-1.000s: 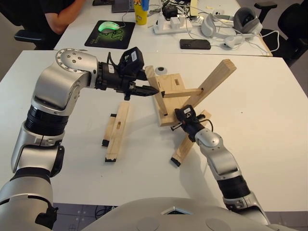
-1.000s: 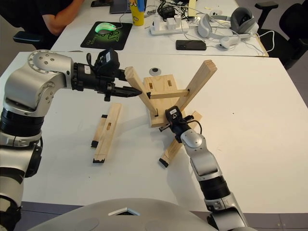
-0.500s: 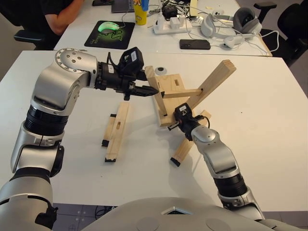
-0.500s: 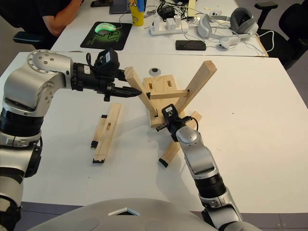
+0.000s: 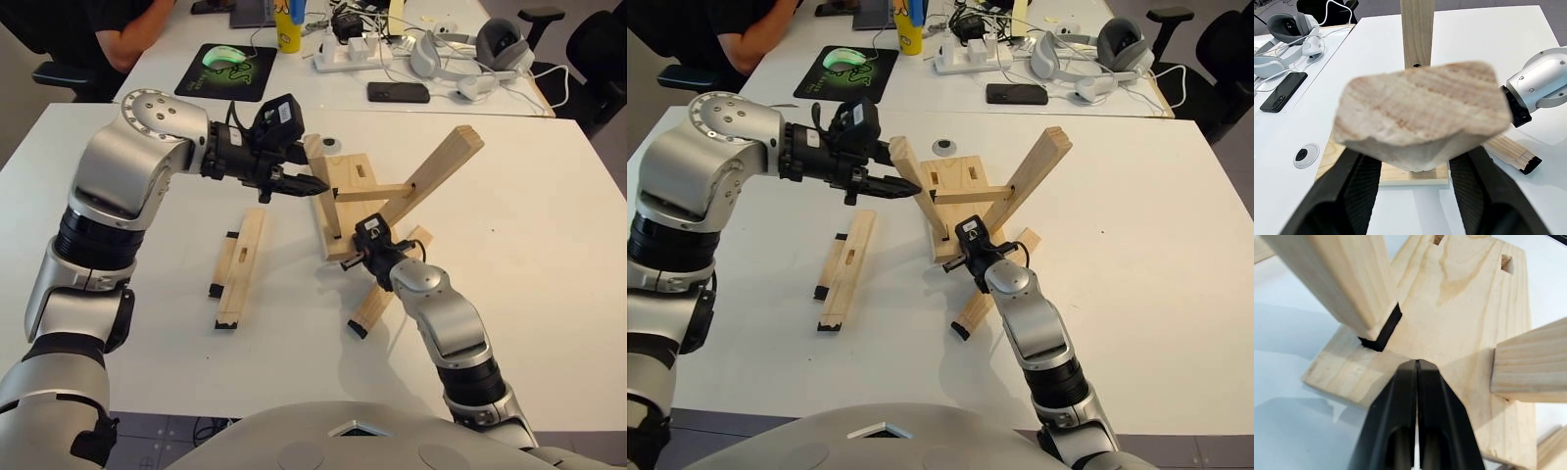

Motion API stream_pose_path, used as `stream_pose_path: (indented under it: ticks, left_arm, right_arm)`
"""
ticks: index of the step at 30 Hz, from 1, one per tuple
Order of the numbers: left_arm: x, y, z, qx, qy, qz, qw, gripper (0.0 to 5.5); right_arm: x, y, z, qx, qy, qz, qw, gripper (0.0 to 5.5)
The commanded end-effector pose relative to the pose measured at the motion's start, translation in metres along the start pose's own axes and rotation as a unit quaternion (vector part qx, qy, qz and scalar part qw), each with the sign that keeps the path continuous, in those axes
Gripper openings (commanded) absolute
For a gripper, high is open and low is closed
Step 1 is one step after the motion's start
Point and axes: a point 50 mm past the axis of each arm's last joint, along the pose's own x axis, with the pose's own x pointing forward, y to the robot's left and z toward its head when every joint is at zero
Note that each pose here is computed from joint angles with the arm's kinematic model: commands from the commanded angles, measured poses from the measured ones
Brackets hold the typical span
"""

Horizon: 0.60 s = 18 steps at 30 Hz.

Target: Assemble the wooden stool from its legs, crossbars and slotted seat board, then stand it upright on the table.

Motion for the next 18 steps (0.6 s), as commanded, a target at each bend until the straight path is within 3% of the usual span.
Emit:
stream_pose_path:
  ticks: [1,13,18]
  left_arm:
    - [0.027,-0.014,0.016,0.034,-0.023,-0.058,0.997,2.07]
    - [0.054,-0.021,0.018,0.026,-0.039,-0.071,0.996,2.07]
    - [0.046,-0.017,-0.012,0.009,-0.012,-0.051,0.999,2.07]
  right_arm:
    - [-0.001,0.045,-0.078,0.07,0.205,0.124,0.968,0.0]
    - [-0.003,0.052,-0.079,0.067,0.21,0.153,0.963,0.0]
    - [-0.002,0.049,-0.077,0.062,0.207,0.153,0.964,0.0]
